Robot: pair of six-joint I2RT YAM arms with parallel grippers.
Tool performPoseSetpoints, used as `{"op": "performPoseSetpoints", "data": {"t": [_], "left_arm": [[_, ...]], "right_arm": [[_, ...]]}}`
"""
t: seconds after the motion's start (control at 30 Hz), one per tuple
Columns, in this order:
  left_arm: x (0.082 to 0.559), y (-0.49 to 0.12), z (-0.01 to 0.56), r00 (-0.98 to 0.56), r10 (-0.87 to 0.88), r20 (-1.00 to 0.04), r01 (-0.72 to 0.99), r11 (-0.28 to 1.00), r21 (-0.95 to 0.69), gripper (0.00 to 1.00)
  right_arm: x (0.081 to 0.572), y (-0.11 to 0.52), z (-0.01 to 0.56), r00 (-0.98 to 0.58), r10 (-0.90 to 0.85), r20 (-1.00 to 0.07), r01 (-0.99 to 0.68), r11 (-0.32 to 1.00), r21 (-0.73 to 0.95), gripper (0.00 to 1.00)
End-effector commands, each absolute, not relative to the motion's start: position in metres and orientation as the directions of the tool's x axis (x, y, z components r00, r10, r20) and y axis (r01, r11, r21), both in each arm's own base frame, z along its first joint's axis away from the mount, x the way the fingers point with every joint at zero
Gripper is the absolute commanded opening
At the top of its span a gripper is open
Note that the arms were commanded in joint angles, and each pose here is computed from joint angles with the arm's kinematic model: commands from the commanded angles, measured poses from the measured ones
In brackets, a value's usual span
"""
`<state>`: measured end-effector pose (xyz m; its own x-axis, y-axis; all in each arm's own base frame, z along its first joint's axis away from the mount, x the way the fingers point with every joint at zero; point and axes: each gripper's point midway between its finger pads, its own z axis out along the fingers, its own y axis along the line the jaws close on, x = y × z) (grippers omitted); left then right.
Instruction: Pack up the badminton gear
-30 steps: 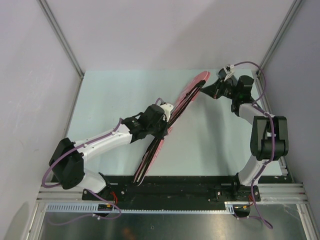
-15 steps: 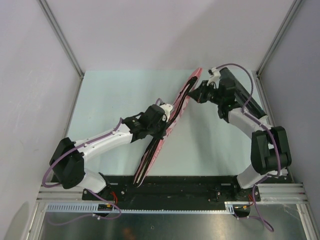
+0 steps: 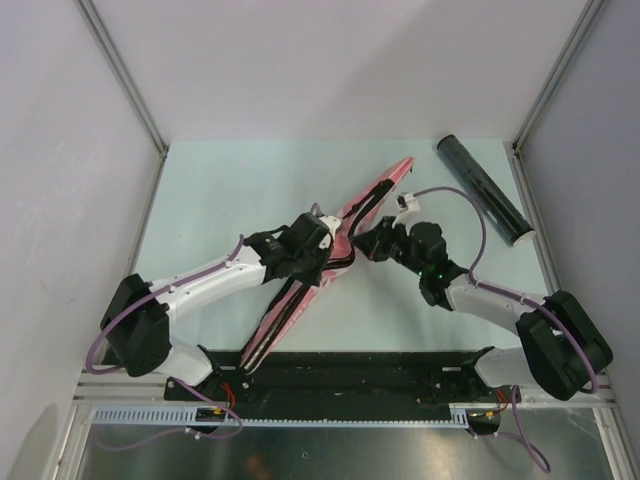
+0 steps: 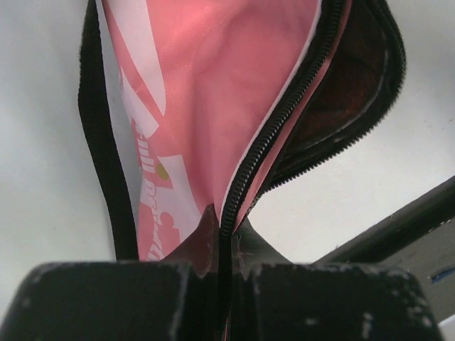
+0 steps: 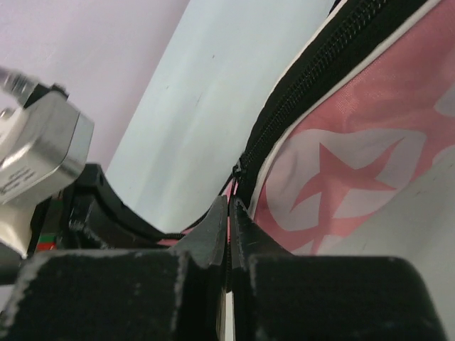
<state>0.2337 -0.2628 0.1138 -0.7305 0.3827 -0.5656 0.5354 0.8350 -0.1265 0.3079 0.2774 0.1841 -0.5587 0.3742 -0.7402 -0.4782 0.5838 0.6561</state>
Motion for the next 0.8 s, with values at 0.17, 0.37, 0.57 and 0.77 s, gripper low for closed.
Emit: {"op": "performPoseSetpoints", "data": {"t": [0.17,0.37,0.57,0.77], "left_arm": [[0.278,-0.298,0.177,-0.634,0.165,-0.756,0.505,0.828,-0.243,0.00],[0.266,-0.295,0.176,-0.628,0.194,-0.754,0.544,0.802,-0.247,0.00],[0.260,-0.294,0.170,-0.633,0.214,-0.744,0.562,0.788,-0.252,0.01],[0.258,-0.295,0.168,-0.631,0.228,-0.741,0.574,0.780,-0.249,0.00]], "right_arm": [[0.275,0.277,0.208,-0.595,0.355,-0.721,-0.567,0.451,0.689,0.00],[0.289,0.257,0.223,-0.615,0.316,-0.723,-0.554,0.480,0.680,0.37],[0.325,0.207,0.221,-0.566,0.522,-0.638,-0.247,0.631,0.735,0.74],[0.363,0.185,0.223,-0.565,0.586,-0.581,-0.122,0.637,0.761,0.77]]}}
